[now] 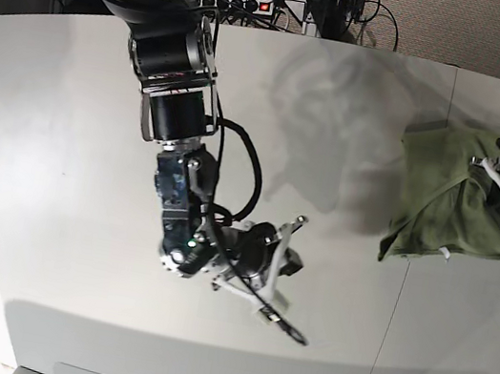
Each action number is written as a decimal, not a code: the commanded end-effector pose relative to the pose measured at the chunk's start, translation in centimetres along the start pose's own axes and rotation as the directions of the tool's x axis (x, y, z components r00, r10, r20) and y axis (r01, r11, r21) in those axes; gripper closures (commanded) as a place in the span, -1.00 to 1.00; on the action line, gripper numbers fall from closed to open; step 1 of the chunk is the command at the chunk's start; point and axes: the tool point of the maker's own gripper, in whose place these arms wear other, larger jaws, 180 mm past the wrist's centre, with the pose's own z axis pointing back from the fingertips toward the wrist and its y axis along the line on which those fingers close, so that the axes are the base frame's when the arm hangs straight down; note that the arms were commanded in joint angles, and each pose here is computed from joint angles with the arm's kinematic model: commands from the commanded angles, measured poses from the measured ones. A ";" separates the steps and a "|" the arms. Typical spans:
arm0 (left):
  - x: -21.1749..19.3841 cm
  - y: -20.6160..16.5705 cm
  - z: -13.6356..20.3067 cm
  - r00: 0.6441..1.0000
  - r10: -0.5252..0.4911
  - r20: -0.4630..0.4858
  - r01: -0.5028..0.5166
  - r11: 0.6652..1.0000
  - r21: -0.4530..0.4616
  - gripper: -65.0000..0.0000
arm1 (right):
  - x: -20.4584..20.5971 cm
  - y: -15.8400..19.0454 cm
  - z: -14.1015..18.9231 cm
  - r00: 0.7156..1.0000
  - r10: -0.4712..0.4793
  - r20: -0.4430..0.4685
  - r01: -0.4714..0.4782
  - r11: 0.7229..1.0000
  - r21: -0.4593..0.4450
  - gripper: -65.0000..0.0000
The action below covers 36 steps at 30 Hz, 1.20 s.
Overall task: Fold the T-shirt properly
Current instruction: 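Pat the bundle flat into a square with the left gripper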
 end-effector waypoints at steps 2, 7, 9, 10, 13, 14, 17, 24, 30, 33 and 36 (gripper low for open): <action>2.0 -0.2 0.0 0.999 0.007 0.053 -0.006 1.000 -0.006 1.00 | 2.5 -0.8 1.1 0.998 0.000 0.060 0.001 1.000 -0.014 1.00; 2.3 -3.2 -0.9 0.997 0.029 0.073 -0.023 0.996 -0.085 1.00 | 1.7 -2.0 1.8 0.998 -0.026 0.055 0.028 0.999 -0.030 1.00; 2.4 -4.0 -1.3 0.997 0.024 0.071 -0.018 0.996 -0.090 1.00 | 1.2 -2.1 1.9 0.998 -0.037 0.045 0.038 0.999 -0.025 1.00; 2.5 -4.3 -1.4 0.997 0.017 0.073 -0.011 0.996 -0.093 1.00 | 0.8 -2.2 1.9 0.999 -0.040 0.036 0.041 0.999 -0.027 1.00; 3.1 -5.2 -1.9 0.997 -0.026 0.076 0.033 0.995 -0.094 1.00 | 0.0 -2.4 2.1 0.998 -0.046 0.031 0.047 0.998 -0.031 1.00; 3.5 -5.5 -2.1 0.996 -0.045 0.080 0.053 0.994 -0.093 1.00 | -0.1 -2.5 2.2 0.998 -0.047 0.030 0.048 0.998 -0.034 1.00; 4.5 -5.9 -2.7 0.992 -0.091 0.085 0.097 0.993 -0.068 1.00 | -0.3 -2.5 2.8 0.999 -0.032 0.031 0.033 0.998 -0.048 1.00; 5.8 -4.5 -2.9 0.979 -0.189 0.080 0.188 0.982 0.020 1.00 | -0.9 -3.7 5.3 0.999 0.019 0.029 -0.016 0.993 -0.119 1.00; 6.9 0.1 -1.5 0.962 -0.268 0.056 0.257 0.956 0.144 1.00 | -3.8 -5.0 6.1 0.999 0.002 -0.041 -0.008 0.989 -0.147 1.00; 7.0 2.0 -0.5 0.957 -0.291 -0.007 0.287 0.941 0.178 1.00 | -5.0 -4.9 6.3 0.997 -0.017 -0.081 0.006 0.991 -0.131 1.00; 6.3 3.0 0.4 0.953 -0.295 -0.064 0.302 0.937 0.174 1.00 | -5.6 -4.3 6.7 0.996 -0.024 -0.088 0.014 0.994 -0.112 1.00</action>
